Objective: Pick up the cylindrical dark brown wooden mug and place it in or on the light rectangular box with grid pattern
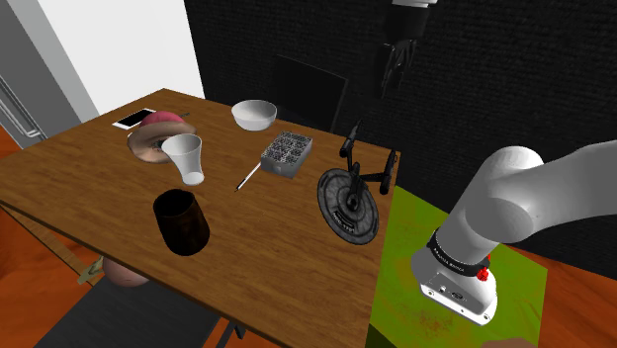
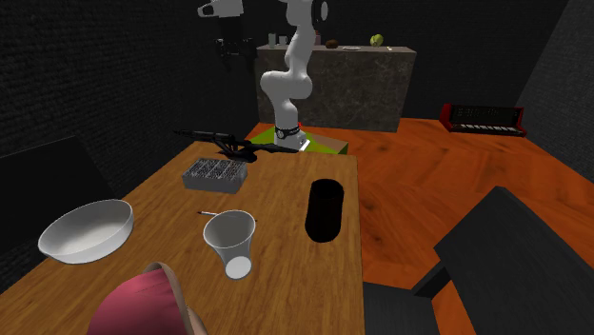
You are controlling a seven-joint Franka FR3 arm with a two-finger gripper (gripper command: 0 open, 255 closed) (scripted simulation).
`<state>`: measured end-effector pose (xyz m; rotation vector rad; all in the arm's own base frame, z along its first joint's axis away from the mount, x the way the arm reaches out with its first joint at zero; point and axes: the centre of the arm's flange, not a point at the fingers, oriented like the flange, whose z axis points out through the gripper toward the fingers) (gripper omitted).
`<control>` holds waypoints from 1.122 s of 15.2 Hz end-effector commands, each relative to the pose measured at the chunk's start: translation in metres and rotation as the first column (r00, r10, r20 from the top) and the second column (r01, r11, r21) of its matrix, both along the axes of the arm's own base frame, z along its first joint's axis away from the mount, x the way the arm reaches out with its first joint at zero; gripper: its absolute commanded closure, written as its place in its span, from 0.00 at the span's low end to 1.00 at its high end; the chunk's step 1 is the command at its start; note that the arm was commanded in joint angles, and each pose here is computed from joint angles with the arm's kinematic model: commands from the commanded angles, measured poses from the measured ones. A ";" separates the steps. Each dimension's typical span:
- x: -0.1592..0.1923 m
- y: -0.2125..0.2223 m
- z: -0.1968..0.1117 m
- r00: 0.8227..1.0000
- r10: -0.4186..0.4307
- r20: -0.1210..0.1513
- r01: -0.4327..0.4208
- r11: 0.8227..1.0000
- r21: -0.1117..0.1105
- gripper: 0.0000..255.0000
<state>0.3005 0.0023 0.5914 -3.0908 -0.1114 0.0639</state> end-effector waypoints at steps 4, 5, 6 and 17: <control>0.017 0.035 -0.012 1.000 0.002 0.001 -0.002 1.000 -0.005 0.00; 0.022 0.046 -0.016 1.000 0.003 0.002 -0.003 1.000 -0.007 0.00; 0.028 0.058 -0.020 1.000 0.003 0.002 -0.003 1.000 -0.009 0.00; 0.089 0.184 -0.065 1.000 0.010 0.008 -0.010 1.000 -0.029 0.00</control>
